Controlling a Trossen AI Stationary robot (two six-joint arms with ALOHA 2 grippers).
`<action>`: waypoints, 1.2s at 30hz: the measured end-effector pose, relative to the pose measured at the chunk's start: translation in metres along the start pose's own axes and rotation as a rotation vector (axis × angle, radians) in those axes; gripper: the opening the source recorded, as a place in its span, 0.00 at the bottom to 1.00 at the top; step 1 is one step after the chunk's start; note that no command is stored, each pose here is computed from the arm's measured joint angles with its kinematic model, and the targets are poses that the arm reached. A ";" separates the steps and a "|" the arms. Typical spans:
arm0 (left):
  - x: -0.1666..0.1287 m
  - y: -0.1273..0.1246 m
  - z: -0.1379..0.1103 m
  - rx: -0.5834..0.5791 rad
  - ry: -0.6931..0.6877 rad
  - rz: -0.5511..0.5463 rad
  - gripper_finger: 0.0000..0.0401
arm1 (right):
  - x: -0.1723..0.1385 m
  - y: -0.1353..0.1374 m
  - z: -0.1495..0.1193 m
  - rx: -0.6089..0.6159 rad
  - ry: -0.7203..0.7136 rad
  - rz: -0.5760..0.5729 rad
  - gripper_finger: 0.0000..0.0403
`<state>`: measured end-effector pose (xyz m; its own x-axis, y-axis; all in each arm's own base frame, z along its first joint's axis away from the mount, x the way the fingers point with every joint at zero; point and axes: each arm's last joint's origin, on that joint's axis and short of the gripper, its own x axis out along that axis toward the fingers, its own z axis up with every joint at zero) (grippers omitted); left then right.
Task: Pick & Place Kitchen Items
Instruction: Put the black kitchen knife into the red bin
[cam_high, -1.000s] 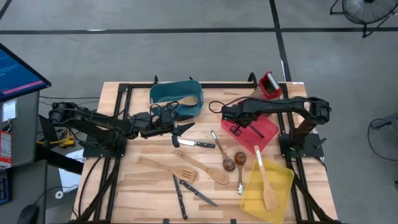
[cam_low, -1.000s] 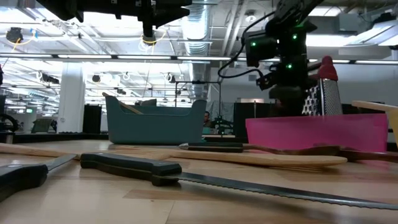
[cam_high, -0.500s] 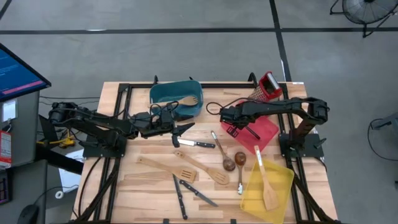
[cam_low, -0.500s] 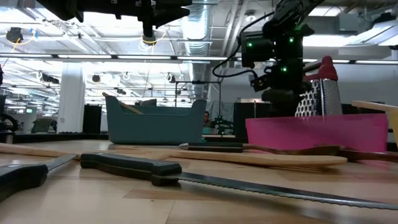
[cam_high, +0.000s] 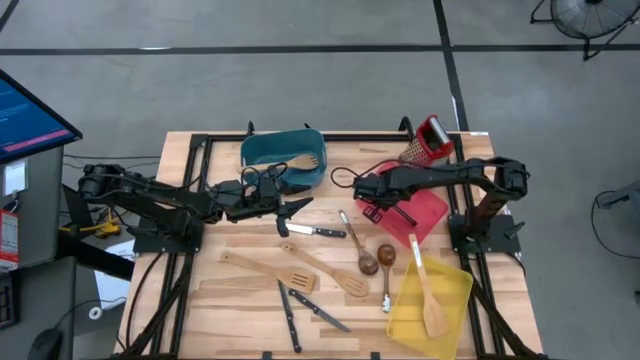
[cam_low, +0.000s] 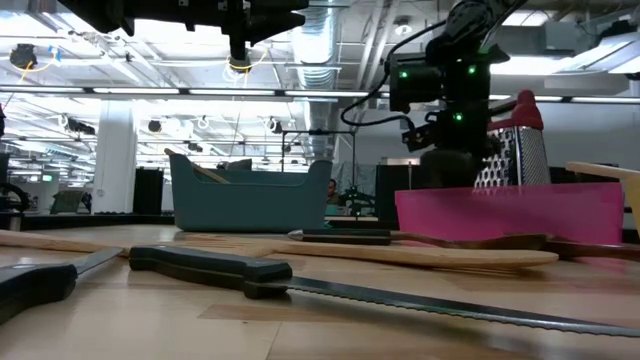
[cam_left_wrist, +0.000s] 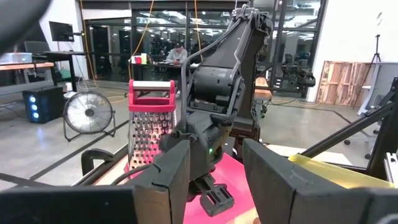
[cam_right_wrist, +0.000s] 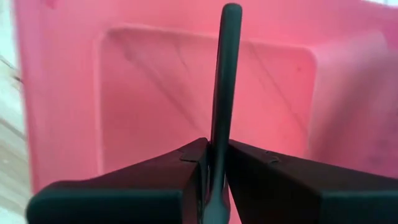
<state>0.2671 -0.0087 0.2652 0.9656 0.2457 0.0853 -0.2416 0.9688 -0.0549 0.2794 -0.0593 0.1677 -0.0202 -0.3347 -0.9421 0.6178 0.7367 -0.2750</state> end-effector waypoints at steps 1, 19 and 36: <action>0.000 0.000 0.000 0.000 0.001 0.000 0.33 | 0.002 0.001 -0.001 0.000 -0.008 0.005 0.12; 0.000 0.000 -0.002 0.007 0.021 0.000 0.33 | 0.020 0.005 -0.013 -0.013 -0.035 0.022 0.12; 0.000 0.001 -0.010 0.027 0.097 0.005 0.33 | 0.023 0.005 -0.013 -0.017 -0.047 0.031 0.23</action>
<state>0.2675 -0.0082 0.2553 0.9688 0.2476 -0.0114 -0.2479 0.9684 -0.0286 0.2717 -0.0553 0.1416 0.0362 -0.3383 -0.9403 0.6041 0.7570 -0.2491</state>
